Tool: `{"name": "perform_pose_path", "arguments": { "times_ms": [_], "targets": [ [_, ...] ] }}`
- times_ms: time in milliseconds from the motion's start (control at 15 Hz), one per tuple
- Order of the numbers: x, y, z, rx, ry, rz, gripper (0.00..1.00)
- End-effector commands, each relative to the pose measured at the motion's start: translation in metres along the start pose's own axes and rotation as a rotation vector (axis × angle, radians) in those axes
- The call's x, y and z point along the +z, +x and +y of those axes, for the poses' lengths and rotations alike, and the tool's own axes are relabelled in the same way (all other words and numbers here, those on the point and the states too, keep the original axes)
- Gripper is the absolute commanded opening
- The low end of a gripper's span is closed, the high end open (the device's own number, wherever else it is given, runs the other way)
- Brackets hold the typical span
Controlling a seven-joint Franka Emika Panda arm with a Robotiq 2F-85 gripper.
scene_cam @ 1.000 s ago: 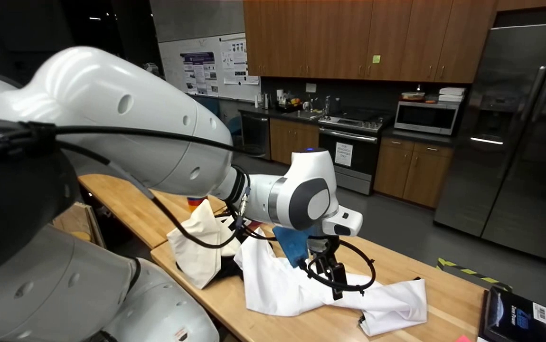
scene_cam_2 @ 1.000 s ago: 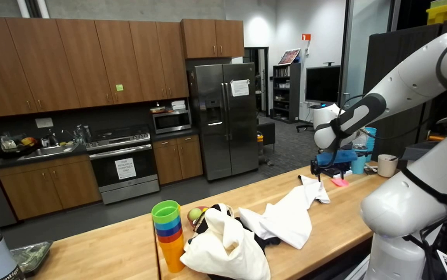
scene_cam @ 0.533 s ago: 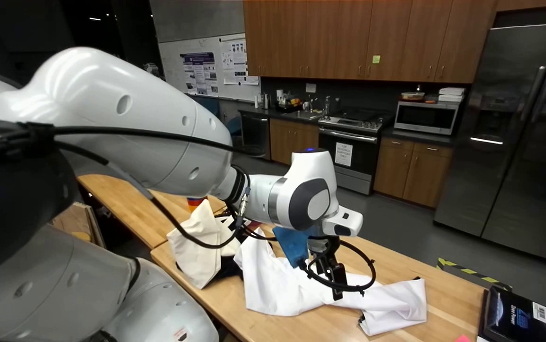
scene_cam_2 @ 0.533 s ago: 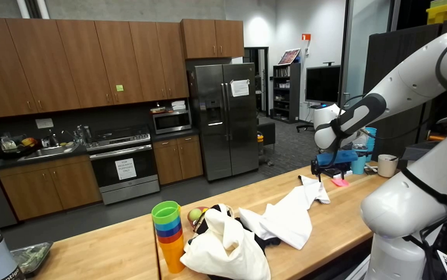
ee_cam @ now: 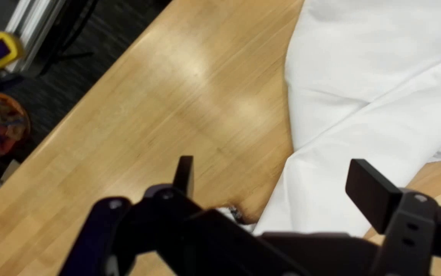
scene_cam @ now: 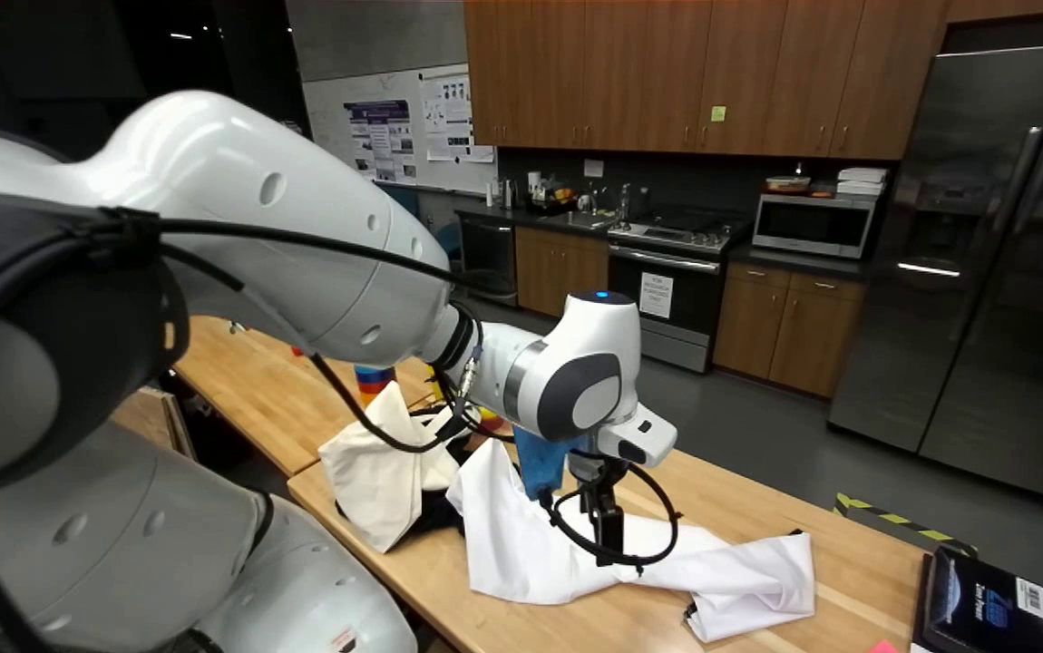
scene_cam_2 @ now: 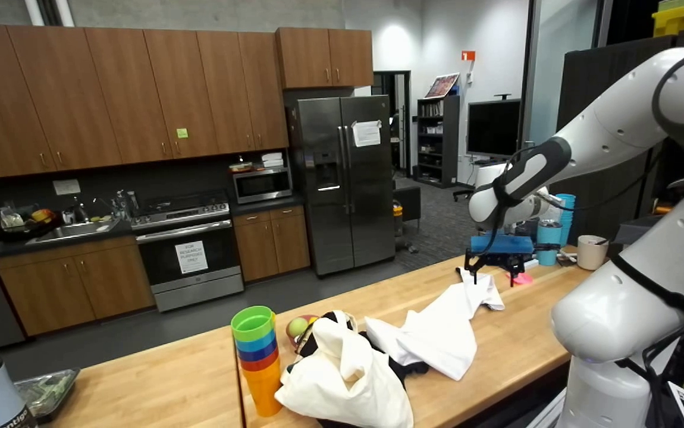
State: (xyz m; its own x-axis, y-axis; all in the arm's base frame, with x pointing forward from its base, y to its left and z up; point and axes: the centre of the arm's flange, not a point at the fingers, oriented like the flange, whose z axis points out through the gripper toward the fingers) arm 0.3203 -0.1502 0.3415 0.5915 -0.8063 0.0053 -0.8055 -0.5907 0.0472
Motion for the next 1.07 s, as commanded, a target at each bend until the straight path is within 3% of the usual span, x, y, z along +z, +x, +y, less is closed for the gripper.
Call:
{"name": "perform_pose_path", "arguments": {
  "times_ms": [0,200,533,800,1000],
  "targets": [
    [0.027,-0.006,-0.054,0.096,0.018,-0.125,1.00],
    [0.038,-0.013,-0.085,0.081,0.024,-0.149,1.00],
    [0.036,0.027,-0.097,0.055,0.075,-0.045,1.00],
    [0.043,0.069,-0.090,0.189,0.179,0.027,1.00],
    [0.055,0.088,-0.086,0.274,0.212,0.024,1.00]
  ]
}}
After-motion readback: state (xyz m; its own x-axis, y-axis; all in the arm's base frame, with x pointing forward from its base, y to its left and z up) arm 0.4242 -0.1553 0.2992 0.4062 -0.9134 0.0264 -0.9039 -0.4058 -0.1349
